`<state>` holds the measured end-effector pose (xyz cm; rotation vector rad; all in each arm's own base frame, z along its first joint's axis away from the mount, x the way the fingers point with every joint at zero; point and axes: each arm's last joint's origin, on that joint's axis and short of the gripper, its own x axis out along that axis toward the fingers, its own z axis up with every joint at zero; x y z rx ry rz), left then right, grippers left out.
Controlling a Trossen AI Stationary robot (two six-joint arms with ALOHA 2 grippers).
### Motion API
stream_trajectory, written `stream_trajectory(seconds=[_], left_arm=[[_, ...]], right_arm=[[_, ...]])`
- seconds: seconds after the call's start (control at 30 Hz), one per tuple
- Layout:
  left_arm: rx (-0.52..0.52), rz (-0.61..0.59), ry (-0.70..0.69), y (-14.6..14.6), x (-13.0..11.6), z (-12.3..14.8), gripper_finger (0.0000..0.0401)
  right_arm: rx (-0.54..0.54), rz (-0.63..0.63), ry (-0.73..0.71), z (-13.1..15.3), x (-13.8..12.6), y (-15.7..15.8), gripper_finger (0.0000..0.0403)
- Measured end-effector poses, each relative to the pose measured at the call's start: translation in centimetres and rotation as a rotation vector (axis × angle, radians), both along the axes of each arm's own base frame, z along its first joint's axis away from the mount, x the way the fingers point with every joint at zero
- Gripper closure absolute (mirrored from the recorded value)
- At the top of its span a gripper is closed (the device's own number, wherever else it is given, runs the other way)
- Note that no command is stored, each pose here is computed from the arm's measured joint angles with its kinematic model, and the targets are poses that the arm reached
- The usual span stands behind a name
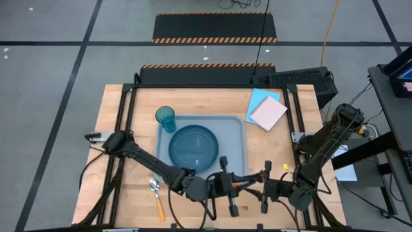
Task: Pick and place plate/cup/fork/spoon on tray
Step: Put the orange fork to the right of the blue plate on the gray serving tray
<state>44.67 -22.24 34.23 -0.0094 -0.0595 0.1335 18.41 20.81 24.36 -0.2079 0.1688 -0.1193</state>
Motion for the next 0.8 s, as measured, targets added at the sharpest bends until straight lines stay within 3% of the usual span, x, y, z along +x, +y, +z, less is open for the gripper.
stream_trajectory(seconds=[0.17,0.63,0.8], left_arm=[[0.02,-0.094,0.003,0.4,0.7,-0.6,0.0382],[0.036,-0.196,-0.033,0.5,3.0,-3.8,0.0382],[0.046,-0.211,-0.035,0.5,3.0,-3.8,0.0382]], right_arm=[[0.014,0.11,0.01,0.2,0.2,0.3,0.0218],[0.009,0.116,-0.013,0.5,0.2,0.4,0.0219],[0.014,0.119,-0.017,0.6,0.3,0.4,0.0254]])
